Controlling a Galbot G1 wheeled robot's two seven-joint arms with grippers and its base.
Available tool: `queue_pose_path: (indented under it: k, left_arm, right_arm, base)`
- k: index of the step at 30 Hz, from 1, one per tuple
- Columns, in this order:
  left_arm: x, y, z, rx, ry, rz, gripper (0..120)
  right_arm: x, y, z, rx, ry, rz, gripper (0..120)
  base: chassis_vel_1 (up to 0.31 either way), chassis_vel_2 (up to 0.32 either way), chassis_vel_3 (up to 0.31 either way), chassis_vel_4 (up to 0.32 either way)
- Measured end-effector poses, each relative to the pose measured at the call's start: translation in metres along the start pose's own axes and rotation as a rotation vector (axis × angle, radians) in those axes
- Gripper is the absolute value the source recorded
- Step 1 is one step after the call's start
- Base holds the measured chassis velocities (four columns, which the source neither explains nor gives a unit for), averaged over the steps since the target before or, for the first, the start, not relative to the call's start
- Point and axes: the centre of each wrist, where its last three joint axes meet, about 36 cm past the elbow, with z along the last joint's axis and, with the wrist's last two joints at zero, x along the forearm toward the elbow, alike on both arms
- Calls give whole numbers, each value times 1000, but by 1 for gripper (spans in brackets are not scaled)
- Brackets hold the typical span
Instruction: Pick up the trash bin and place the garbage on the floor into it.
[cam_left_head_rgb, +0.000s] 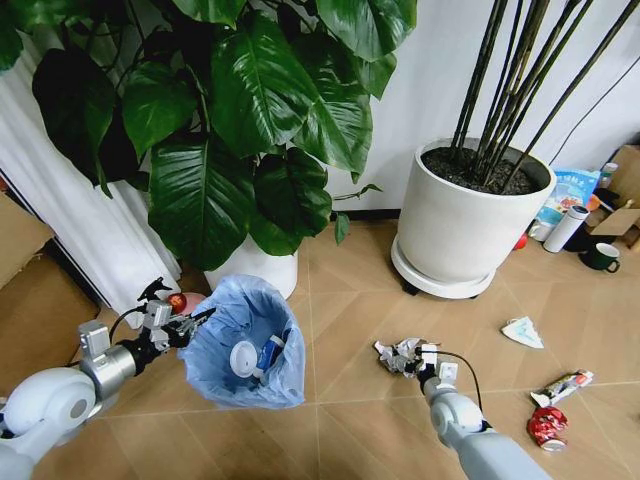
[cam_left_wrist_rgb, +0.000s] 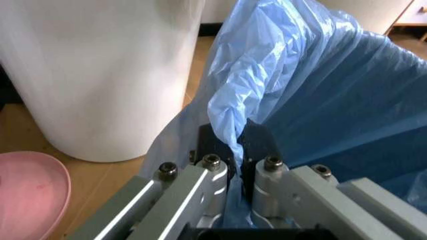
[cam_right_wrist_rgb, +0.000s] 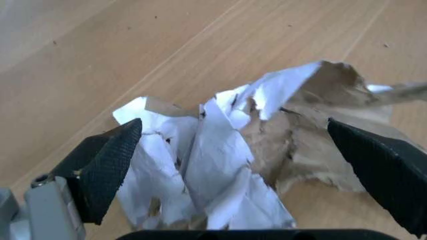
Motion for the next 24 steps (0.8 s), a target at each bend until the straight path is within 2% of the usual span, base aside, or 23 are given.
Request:
queue_pose_path:
  k: [11, 15, 16, 20, 21, 24]
  left_arm:
    - [5, 0, -3, -3, -9, -6, 0]
    - [7, 0, -5, -4, -13, -11, 0]
    - [7, 0, -5, -4, -13, -11, 0]
    - [8, 0, -5, -4, -13, -12, 0]
    - [8, 0, -5, -4, -13, -12, 0]
    - [7, 0, -4, -4, -9, -7, 0]
  right_arm:
    - [-19, 10, 6, 89, 49, 17, 98]
    - [-23, 7, 12, 111, 70, 28, 83]
    - [-23, 7, 12, 111, 70, 28, 83]
    - [-21, 2, 12, 119, 68, 28, 66]
    - [-21, 2, 12, 119, 68, 28, 66]
    - [-17, -2, 11, 124, 63, 26, 51]
  base:
    - [0, 0, 0, 0]
    - [0, 0, 0, 0]
    - [0, 0, 0, 0]
    - [0, 0, 0, 0]
    - [0, 0, 0, 0]
    - [0, 0, 0, 0]
